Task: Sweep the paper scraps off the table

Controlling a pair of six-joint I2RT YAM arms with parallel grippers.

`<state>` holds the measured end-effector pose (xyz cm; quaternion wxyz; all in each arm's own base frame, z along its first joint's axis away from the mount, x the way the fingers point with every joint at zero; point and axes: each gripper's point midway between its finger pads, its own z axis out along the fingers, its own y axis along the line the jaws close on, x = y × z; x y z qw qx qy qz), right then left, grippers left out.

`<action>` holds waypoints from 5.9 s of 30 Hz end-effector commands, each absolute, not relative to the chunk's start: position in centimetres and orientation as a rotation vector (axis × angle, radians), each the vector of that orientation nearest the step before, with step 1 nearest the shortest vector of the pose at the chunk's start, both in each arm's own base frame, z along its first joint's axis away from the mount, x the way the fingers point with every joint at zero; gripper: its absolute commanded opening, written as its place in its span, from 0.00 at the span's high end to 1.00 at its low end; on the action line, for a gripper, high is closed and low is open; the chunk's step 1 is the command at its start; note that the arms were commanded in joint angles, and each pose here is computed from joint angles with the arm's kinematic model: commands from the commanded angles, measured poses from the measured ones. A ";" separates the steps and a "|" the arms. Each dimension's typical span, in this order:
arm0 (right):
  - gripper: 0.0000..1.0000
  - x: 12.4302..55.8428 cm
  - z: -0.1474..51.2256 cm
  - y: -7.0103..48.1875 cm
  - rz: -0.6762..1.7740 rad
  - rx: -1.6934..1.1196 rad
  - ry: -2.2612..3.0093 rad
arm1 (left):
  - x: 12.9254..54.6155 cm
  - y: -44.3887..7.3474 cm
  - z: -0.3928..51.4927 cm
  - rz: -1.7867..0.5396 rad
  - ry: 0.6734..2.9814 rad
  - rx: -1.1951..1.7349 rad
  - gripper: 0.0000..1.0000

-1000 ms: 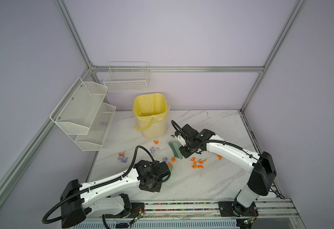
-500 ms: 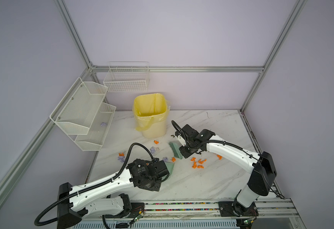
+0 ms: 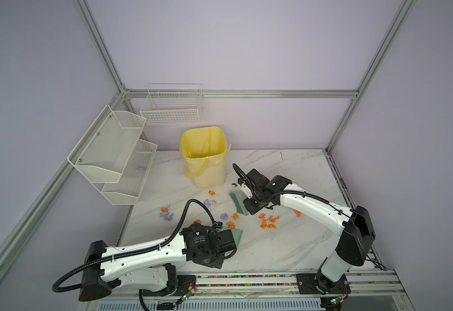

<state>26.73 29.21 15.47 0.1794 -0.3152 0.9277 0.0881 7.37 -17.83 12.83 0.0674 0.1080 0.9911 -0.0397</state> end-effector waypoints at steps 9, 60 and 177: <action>1.00 26.7 16.7 30.0 0.293 -0.912 2.578 | 7.1 -17.5 9.9 -0.073 3.012 0.300 1.00; 1.00 22.6 20.8 29.5 0.488 -0.886 2.415 | 10.7 -18.4 10.6 -0.016 3.029 0.285 1.00; 1.00 22.4 23.9 29.2 1.011 -0.480 2.326 | 19.0 -23.1 14.9 -0.165 2.686 0.137 1.00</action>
